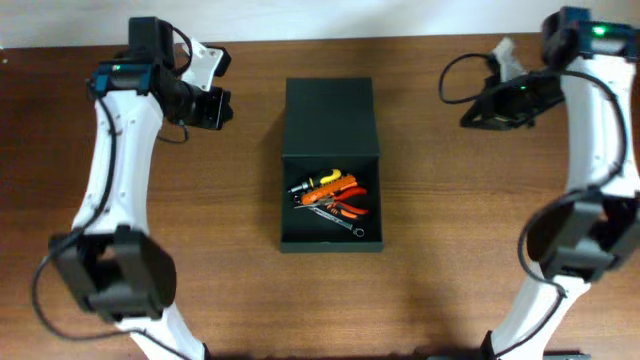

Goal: Pack container

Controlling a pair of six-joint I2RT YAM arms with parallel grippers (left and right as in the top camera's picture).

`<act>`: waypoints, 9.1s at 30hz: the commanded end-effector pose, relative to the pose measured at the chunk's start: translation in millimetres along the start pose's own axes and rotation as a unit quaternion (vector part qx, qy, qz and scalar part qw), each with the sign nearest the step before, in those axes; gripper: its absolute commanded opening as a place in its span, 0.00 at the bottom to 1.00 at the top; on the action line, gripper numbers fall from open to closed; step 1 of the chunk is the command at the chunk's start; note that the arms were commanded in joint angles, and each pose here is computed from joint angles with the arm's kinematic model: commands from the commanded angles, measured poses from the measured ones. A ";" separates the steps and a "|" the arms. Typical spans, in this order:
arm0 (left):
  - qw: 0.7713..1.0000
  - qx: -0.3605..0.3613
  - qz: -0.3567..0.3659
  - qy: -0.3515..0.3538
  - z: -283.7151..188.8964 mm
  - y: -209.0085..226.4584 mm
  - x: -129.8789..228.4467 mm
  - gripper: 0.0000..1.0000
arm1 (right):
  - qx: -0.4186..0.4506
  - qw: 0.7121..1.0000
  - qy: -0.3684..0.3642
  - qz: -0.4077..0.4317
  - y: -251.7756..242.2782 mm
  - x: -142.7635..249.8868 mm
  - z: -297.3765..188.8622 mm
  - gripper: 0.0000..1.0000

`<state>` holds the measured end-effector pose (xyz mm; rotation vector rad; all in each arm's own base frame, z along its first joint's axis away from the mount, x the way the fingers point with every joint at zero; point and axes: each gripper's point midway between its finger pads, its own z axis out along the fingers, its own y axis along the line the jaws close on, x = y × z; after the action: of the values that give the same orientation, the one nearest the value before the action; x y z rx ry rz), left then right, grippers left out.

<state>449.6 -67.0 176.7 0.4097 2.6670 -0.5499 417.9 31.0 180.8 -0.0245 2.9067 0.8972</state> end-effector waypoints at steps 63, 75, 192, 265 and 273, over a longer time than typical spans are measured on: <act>0.978 0.205 0.043 -0.003 54.1 -85.6 -72.5 0.02 | -0.249 0.956 0.014 -0.155 83.4 -42.9 75.6 0.04; 0.989 0.117 0.086 -0.005 -46.9 -109.4 -56.4 0.02 | -0.141 0.960 -0.034 -0.237 165.1 -3.6 -11.1 0.04; 0.913 -0.316 0.040 -0.253 -190.1 -57.6 214.5 0.99 | 0.322 0.818 -0.462 -0.117 2.6 222.3 -95.0 0.99; 0.920 -0.305 0.042 -0.242 -180.3 -58.5 217.4 0.99 | 0.211 0.744 -0.565 -0.286 -6.7 179.4 5.2 0.99; 0.920 -0.305 0.042 -0.242 -180.3 -58.5 217.4 0.99 | 0.211 0.744 -0.565 -0.286 -6.7 179.4 5.2 0.99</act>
<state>181.8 0.9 256.9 0.1859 2.1706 0.1973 240.0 30.7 158.0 -0.2403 1.6719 0.0028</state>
